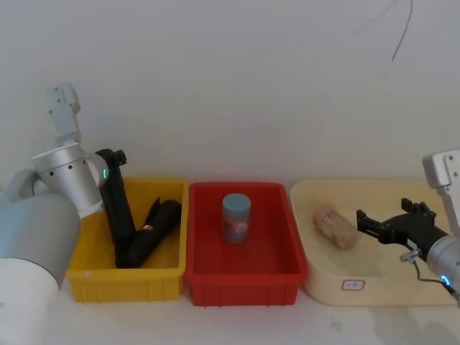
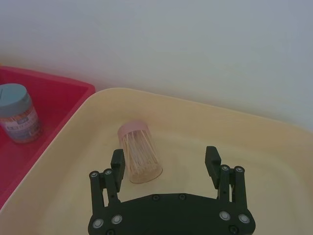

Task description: Pick up the garbage bag with the one hand and transfer it to the other hand.

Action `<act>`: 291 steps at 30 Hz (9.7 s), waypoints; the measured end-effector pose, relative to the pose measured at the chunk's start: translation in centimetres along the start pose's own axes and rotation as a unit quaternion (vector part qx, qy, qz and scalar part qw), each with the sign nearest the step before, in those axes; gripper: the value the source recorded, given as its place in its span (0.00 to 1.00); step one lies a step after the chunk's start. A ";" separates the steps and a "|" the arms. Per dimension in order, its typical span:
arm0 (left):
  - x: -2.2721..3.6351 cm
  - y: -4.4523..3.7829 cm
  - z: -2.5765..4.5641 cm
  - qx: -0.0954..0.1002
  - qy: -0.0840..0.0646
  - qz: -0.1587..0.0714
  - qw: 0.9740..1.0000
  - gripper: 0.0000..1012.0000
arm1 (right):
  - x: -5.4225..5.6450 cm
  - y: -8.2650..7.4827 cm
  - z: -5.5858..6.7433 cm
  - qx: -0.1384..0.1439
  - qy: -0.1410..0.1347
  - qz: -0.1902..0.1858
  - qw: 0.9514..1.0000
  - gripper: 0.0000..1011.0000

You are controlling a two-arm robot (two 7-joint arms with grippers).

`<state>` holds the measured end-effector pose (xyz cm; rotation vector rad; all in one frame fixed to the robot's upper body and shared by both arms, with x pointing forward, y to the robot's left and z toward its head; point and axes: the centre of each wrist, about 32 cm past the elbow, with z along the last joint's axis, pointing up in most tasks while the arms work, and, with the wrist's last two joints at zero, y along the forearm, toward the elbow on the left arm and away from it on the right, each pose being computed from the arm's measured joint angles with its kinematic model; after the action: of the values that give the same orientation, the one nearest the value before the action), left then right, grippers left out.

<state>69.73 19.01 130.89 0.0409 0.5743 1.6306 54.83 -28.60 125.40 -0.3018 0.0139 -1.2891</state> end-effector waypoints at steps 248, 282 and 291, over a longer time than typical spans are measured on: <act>-3.92 3.62 4.66 -0.074 -0.142 -0.495 0.854 0.53 | -2.5 13.9 9.3 0.066 0.098 0.369 0.922 0.99; -3.92 3.62 4.66 -0.074 -0.141 -0.495 0.854 0.53 | -3.6 15.2 10.1 0.066 0.096 0.373 0.920 0.59; -3.92 3.62 4.66 -0.074 -0.141 -0.495 0.854 0.53 | -3.7 15.2 10.2 0.066 0.095 0.373 0.920 0.59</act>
<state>68.65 16.79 137.53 -0.1144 0.1628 0.6274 69.95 -19.24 131.14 -0.0360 0.1903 -0.5479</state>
